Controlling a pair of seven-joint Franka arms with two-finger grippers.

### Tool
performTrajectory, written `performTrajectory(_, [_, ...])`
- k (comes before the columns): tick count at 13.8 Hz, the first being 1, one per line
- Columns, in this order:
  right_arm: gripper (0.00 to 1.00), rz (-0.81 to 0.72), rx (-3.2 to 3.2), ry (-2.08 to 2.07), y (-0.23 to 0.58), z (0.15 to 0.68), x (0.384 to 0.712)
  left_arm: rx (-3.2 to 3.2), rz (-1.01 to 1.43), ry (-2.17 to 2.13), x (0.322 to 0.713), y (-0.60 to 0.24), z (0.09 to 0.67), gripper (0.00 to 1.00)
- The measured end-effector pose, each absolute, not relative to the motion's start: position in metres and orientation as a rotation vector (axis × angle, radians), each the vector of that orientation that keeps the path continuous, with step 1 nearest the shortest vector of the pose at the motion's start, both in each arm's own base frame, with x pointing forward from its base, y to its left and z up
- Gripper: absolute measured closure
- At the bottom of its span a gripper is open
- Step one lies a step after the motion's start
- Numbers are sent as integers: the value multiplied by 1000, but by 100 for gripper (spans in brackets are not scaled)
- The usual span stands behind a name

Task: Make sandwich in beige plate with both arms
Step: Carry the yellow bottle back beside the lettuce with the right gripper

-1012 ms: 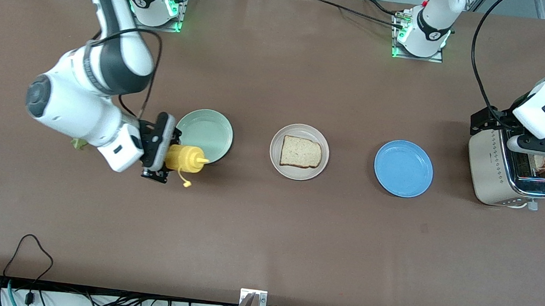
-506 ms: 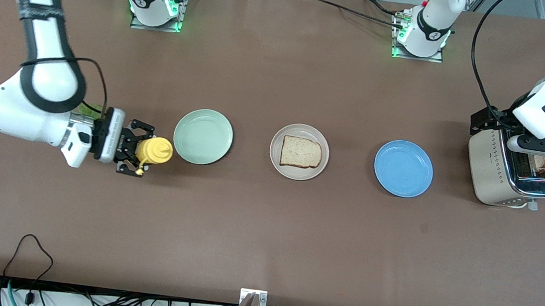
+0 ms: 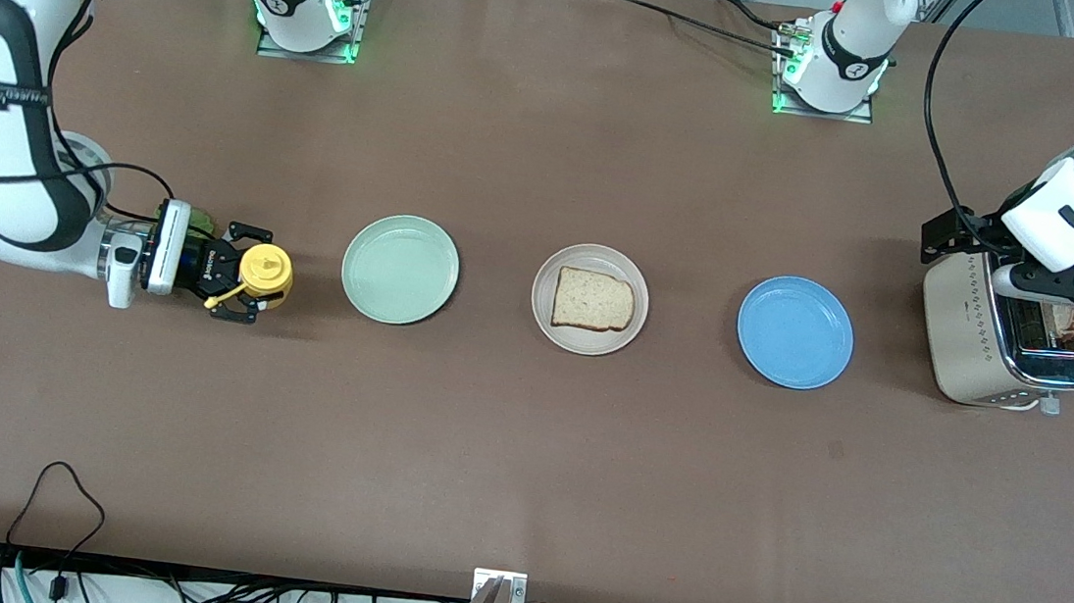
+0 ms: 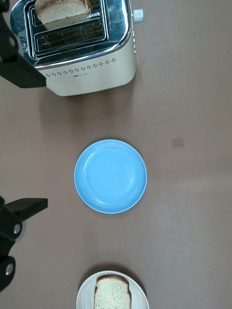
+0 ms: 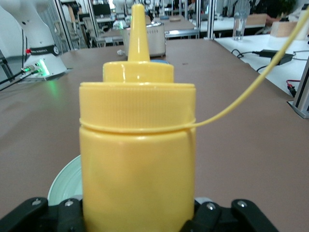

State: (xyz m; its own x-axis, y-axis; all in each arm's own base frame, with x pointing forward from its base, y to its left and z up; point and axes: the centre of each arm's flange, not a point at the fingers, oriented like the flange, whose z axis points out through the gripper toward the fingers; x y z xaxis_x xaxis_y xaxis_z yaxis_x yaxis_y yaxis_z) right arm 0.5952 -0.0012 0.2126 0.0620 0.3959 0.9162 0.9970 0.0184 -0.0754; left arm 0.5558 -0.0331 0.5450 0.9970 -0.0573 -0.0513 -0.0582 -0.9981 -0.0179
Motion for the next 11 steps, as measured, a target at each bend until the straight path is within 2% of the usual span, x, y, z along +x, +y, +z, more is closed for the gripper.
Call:
performTrajectory(8, [54,-1056,-1355,-1306,-30,117,559,-3119,86,90,555,-33,546,0])
performTrajectory(11, [53,-1084,-1333,-1262,-38,98,549,-3119,86,90,555,-33,546,0])
